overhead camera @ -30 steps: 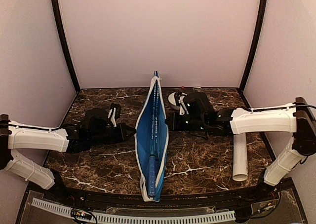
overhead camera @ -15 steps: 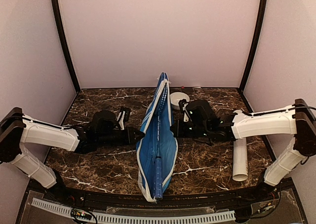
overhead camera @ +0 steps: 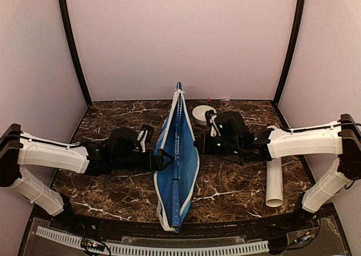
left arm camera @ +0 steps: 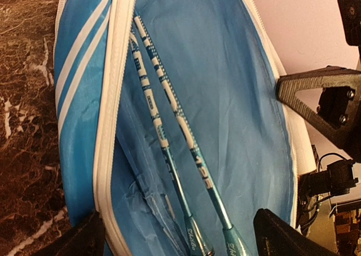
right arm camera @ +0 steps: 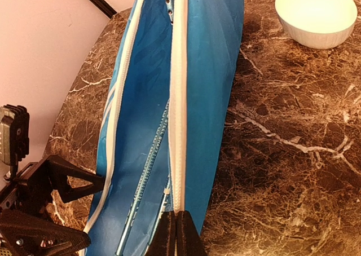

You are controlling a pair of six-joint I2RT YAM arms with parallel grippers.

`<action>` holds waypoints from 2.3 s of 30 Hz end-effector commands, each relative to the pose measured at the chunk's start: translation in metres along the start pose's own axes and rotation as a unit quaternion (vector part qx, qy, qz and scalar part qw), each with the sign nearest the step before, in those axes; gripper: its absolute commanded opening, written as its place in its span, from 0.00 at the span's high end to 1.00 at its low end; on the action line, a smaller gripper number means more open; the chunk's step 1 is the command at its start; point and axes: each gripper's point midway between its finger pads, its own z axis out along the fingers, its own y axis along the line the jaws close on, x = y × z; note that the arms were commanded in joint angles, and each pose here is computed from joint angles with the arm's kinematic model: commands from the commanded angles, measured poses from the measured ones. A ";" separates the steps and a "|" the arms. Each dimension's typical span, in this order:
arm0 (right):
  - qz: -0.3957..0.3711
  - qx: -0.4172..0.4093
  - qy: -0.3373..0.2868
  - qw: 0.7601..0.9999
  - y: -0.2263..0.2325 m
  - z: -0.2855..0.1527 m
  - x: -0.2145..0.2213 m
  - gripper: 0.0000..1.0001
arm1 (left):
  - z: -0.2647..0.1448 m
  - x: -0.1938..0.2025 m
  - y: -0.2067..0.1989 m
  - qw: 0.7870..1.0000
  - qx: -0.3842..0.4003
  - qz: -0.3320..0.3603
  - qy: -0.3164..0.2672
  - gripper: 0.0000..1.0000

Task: Pack up the badminton gear
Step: Adjust the racket bag at the center of the board.

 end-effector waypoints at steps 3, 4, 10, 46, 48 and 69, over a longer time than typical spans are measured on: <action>0.005 -0.015 -0.007 1.000 0.009 0.005 -0.001 1.00 | -0.015 0.013 0.009 0.998 -0.068 0.013 0.010 0.05; 0.004 -0.015 -0.007 1.000 0.009 0.006 -0.001 1.00 | -0.017 0.013 0.008 0.997 -0.072 0.014 0.010 0.04; 0.004 -0.014 -0.007 1.000 0.010 0.008 -0.001 1.00 | -0.029 0.024 0.006 0.998 -0.060 -0.010 0.017 0.01; 0.004 -0.043 -0.022 0.999 0.032 -0.002 -0.011 1.00 | -0.019 0.117 -0.027 0.974 -0.097 0.031 0.202 0.01; 0.003 -0.042 -0.023 0.999 0.031 -0.004 -0.011 1.00 | -0.019 0.119 -0.020 0.972 -0.114 0.029 0.203 0.01; -0.002 -0.032 -0.009 0.999 0.021 -0.012 0.001 1.00 | -0.021 0.125 0.003 0.971 -0.145 0.020 0.188 0.75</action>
